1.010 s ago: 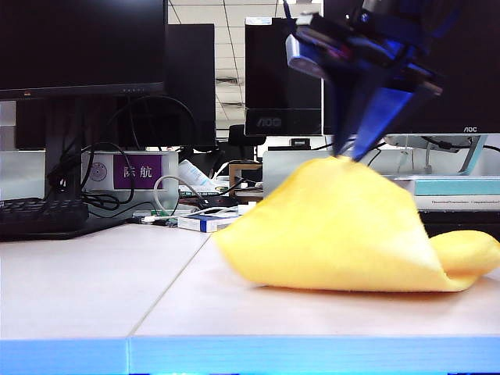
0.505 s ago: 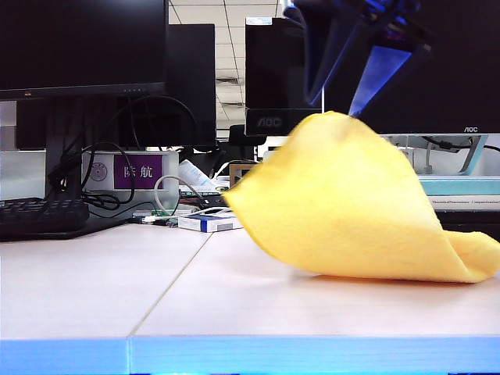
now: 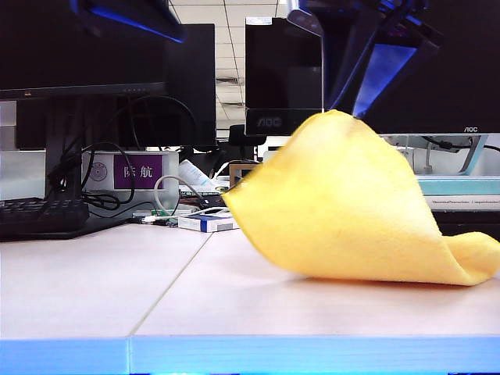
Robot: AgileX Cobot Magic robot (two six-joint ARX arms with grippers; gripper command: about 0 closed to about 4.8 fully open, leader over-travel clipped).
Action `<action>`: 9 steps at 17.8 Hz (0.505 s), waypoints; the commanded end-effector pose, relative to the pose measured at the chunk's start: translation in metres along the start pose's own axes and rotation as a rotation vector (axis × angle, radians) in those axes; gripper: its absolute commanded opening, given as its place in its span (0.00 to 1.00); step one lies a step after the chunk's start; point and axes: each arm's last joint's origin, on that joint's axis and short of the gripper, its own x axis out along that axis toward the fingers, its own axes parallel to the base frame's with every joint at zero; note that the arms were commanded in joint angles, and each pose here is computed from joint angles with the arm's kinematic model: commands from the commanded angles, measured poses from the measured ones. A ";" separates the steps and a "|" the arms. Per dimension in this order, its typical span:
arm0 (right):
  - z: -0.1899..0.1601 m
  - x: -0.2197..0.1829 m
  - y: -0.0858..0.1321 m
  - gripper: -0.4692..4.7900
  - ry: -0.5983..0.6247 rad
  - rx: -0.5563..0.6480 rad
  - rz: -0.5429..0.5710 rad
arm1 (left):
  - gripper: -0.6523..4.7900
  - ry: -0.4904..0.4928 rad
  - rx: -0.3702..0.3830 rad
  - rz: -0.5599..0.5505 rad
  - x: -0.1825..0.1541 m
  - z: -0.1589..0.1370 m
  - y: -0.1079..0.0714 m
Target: Wipe the table from front to back using the rag.
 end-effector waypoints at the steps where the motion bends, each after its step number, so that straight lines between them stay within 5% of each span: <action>1: -0.001 -0.007 0.002 0.17 -0.022 -0.009 0.037 | 0.38 -0.046 0.049 -0.044 0.011 0.006 0.004; 2: -0.001 -0.008 0.003 0.17 -0.026 -0.017 0.055 | 0.49 -0.050 0.073 -0.051 0.015 0.006 0.006; 9: -0.002 -0.022 0.004 0.17 -0.074 -0.017 0.119 | 0.55 -0.041 0.191 -0.145 0.053 0.005 0.005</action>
